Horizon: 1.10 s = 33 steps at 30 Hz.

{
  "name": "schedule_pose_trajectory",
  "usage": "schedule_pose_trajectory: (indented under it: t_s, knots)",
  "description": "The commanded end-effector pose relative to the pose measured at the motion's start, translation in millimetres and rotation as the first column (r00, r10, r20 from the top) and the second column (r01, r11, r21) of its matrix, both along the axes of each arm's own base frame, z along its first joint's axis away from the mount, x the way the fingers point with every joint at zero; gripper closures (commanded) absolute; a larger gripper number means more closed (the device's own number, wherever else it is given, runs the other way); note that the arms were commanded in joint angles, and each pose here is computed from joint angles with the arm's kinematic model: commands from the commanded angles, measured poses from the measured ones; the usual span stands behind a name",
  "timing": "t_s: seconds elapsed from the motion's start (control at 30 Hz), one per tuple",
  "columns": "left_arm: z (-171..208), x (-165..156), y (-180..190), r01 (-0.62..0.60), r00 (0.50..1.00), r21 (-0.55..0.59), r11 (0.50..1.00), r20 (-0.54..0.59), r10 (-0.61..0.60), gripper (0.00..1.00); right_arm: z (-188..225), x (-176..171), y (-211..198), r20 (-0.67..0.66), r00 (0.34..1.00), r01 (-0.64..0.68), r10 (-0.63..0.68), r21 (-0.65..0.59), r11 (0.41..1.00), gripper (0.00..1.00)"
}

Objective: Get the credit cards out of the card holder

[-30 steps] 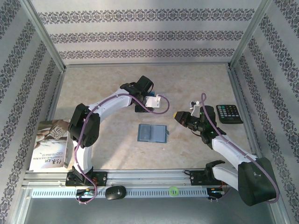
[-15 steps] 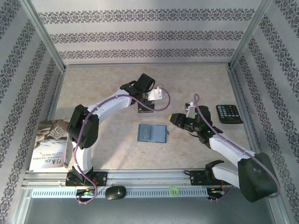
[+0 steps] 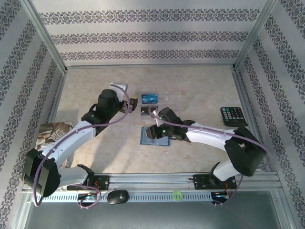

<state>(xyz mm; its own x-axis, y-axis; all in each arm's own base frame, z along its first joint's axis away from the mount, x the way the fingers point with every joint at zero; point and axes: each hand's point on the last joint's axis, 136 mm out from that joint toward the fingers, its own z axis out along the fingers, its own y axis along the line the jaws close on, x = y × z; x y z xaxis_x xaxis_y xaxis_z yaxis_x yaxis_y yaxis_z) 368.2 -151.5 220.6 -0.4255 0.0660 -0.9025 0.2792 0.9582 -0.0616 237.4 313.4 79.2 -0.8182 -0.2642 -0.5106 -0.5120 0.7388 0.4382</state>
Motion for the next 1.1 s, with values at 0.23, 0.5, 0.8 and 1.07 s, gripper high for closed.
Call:
schedule_pose_trajectory:
  t_s: [0.23, 0.5, 0.8, 1.07]
  knots:
    - [24, -16, 10, -0.06, 0.998, -0.347, 0.936, -0.033, 0.052, 0.0, -43, 0, 4, 0.093, 0.988, -0.075, 0.121, -0.394, 0.916, 0.5]
    - [21, -29, 0, -0.013, 0.997, -0.438, 0.899, -0.069, -0.019, 0.0, -53, 1, 5, 0.097, 0.983, -0.094, 0.158, -0.473, 0.876, 0.48]
    - [-7, -40, -4, -0.036, 0.985, -0.453, 0.891, -0.169, -0.046, 0.13, -74, -6, 2, 0.054, 0.984, -0.121, 0.172, -0.507, 0.853, 0.57]
    - [-27, -58, -15, -0.023, 0.966, -0.451, 0.892, -0.241, -0.097, 0.37, -59, -1, 8, 0.131, 0.977, -0.104, 0.169, -0.4, 0.911, 0.94]
